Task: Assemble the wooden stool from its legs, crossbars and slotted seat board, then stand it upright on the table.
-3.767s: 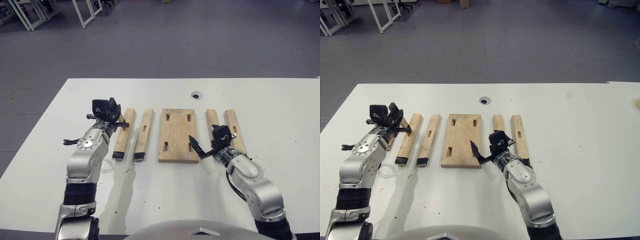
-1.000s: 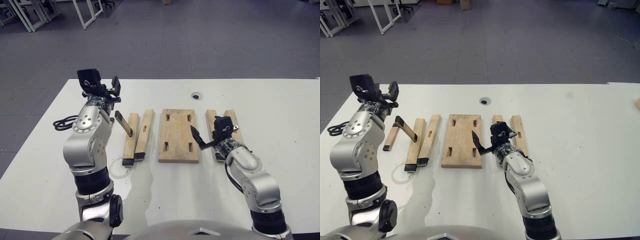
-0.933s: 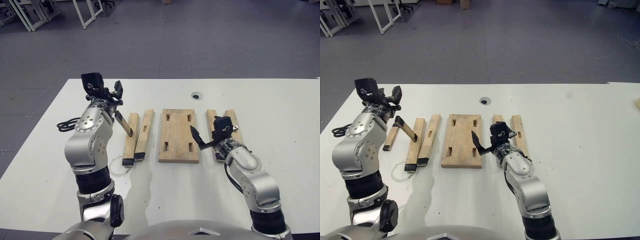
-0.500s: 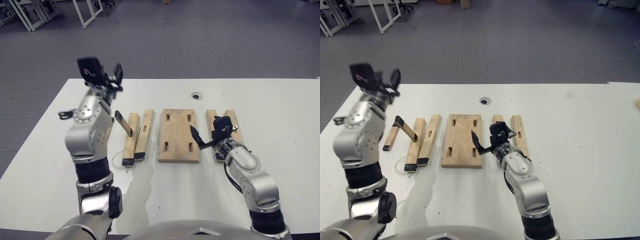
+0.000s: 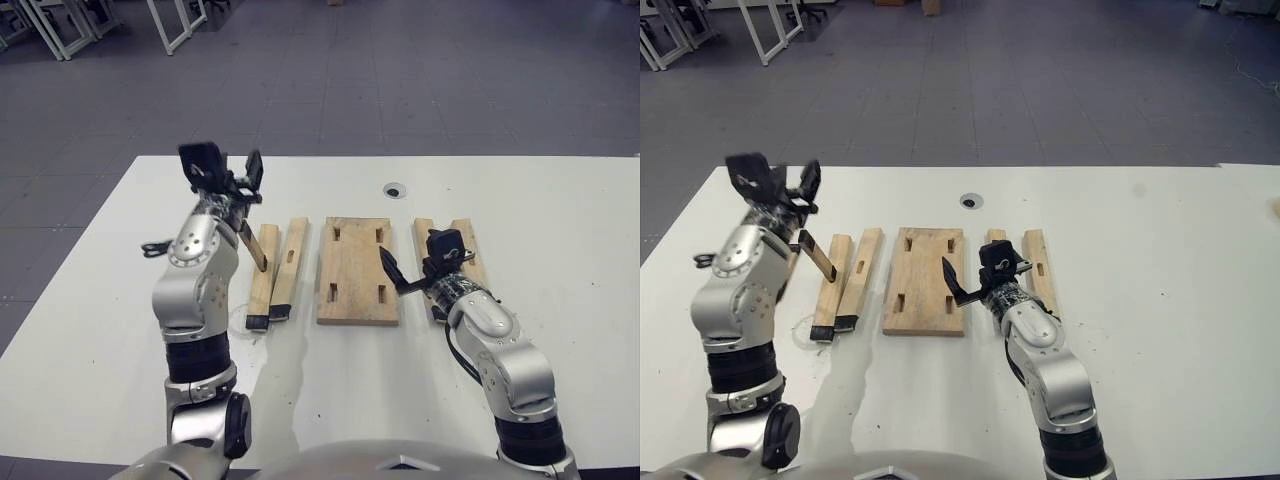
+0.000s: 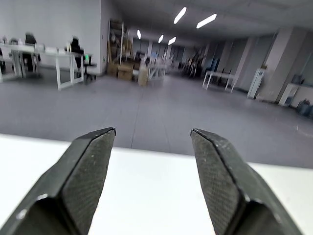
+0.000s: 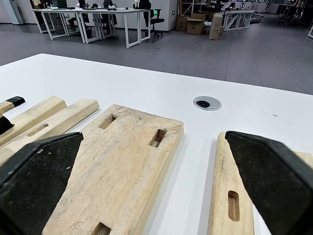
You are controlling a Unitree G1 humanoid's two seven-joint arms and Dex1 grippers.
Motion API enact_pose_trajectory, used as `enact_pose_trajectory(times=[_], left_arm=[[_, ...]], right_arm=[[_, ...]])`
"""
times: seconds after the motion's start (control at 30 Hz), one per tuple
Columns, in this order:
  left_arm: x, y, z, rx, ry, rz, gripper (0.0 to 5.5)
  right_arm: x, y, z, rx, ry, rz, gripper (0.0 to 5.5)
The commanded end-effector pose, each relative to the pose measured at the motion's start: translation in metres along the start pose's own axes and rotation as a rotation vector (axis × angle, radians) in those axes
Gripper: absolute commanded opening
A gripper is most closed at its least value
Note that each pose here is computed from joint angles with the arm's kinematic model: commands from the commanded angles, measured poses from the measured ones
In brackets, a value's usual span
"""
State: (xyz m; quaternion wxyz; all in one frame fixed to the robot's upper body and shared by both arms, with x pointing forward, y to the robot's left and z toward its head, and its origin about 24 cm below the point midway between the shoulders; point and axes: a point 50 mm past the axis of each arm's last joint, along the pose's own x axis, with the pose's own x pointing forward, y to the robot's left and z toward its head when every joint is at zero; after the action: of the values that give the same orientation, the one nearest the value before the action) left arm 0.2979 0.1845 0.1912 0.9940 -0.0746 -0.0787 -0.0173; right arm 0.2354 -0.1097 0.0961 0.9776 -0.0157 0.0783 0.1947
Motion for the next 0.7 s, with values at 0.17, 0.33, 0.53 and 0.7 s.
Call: enact_pose_trajectory(times=[0.17,0.33,0.53,0.7], left_arm=[[-0.066,-0.013,0.015,0.125,0.014,-0.109,3.55],[-0.151,-0.008,-0.030,0.147,0.251,-0.179,4.32],[-0.220,0.024,-0.099,0.206,0.826,-0.041,4.72],[-0.230,0.029,-0.136,0.134,1.056,-0.063,4.72]], right_arm=[[-0.008,-0.002,-0.007,0.014,0.021,-0.037,5.38],[-0.015,-0.009,-0.019,0.011,0.060,-0.077,5.38],[-0.020,-0.011,-0.028,0.006,0.094,-0.079,5.38],[-0.016,-0.011,-0.025,0.000,0.091,-0.070,5.38]])
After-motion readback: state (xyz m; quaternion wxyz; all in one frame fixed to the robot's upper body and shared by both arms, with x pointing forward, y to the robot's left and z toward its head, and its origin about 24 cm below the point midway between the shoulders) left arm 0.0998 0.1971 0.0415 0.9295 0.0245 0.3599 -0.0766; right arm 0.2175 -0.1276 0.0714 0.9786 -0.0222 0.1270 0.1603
